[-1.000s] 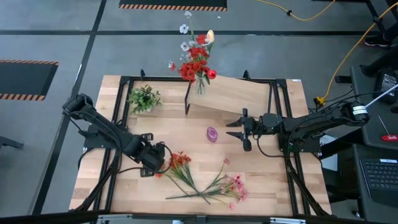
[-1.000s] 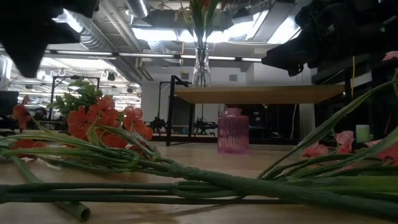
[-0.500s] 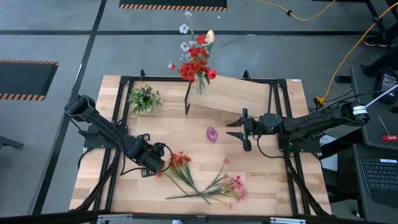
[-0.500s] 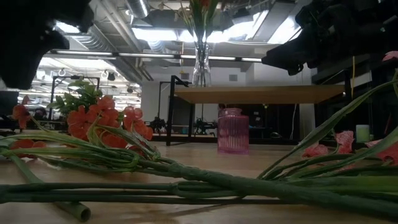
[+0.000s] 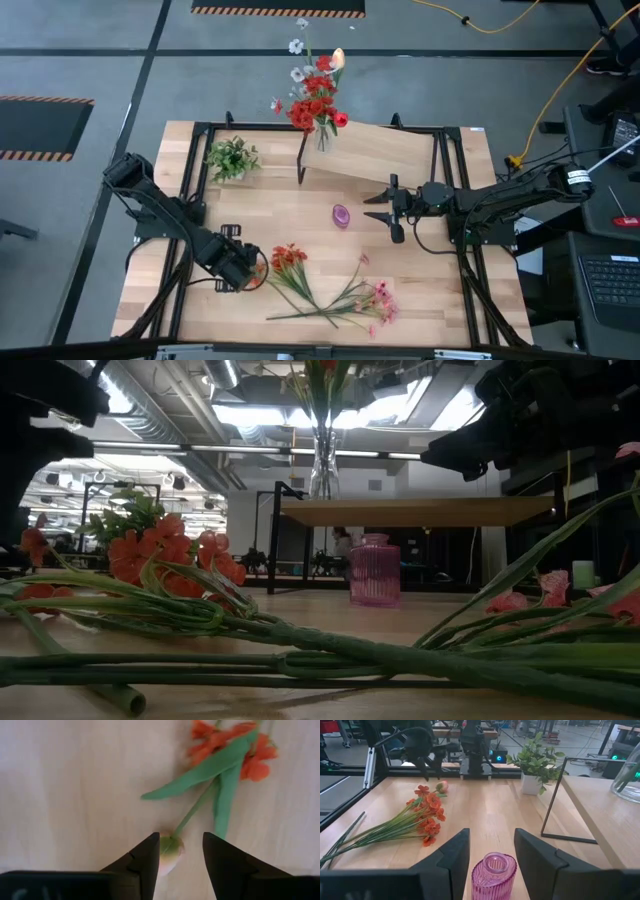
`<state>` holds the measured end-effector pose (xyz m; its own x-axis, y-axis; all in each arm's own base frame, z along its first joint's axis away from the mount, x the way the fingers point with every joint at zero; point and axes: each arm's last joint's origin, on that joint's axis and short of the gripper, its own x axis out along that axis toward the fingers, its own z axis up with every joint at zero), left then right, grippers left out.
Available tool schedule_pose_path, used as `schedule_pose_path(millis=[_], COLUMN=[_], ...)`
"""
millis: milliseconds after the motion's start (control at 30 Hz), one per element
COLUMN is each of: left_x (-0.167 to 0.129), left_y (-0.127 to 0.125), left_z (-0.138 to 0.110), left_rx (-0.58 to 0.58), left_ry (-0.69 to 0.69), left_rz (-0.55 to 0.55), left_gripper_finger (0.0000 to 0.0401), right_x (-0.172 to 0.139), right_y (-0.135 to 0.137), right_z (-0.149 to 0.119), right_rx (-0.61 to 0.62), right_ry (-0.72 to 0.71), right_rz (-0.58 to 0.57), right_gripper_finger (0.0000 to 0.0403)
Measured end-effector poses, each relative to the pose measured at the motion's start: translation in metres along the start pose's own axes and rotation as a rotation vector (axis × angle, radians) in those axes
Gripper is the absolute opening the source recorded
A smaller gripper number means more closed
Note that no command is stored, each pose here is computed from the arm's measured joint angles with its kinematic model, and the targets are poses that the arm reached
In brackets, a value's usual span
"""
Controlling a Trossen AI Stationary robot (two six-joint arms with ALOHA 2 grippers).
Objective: Pick and place flowers into a vace then onto a shelf
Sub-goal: Put the pink tulip into the purple vase
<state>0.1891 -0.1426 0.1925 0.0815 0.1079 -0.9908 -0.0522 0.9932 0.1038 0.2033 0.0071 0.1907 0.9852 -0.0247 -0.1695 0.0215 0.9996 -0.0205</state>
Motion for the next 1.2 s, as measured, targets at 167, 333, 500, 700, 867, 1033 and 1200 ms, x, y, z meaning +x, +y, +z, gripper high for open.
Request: schedule_pose_path(millis=[167,333,500,700,867,1033,1200], left_x=[0.009,0.016,0.027,0.037,0.043,0.044,0.044], left_y=[-0.003,0.0,0.0,0.004,0.005,0.005,0.005], left_z=[0.0,-0.004,-0.006,-0.013,-0.016,-0.016,-0.016], left_rx=[0.058,0.057,0.053,0.058,0.065,0.111,0.105], left_ry=[-0.041,-0.027,-0.052,-0.023,-0.024,-0.025,-0.025], left_rz=[-0.033,-0.021,-0.043,-0.023,-0.025,-0.019,-0.019], left_gripper_finger=[0.0143,0.0143,0.0143,0.0143,0.0143,0.0132,0.0094], right_x=[0.0,0.0,0.0,0.0,0.0,0.0,0.001], right_y=[0.0,0.0,0.0,0.0,0.0,0.0,0.0], right_z=[0.0,-0.001,-0.001,-0.001,-0.001,-0.001,-0.002], right_rx=[0.0,0.0,0.0,0.0,0.0,0.0,0.004], right_ry=[0.003,0.004,0.006,0.007,0.008,0.008,0.015], right_rz=[0.0,0.0,0.0,0.0,0.0,0.0,0.0], right_gripper_finger=[0.0157,0.0157,0.0157,0.0157,0.0157,0.0157,0.0157])
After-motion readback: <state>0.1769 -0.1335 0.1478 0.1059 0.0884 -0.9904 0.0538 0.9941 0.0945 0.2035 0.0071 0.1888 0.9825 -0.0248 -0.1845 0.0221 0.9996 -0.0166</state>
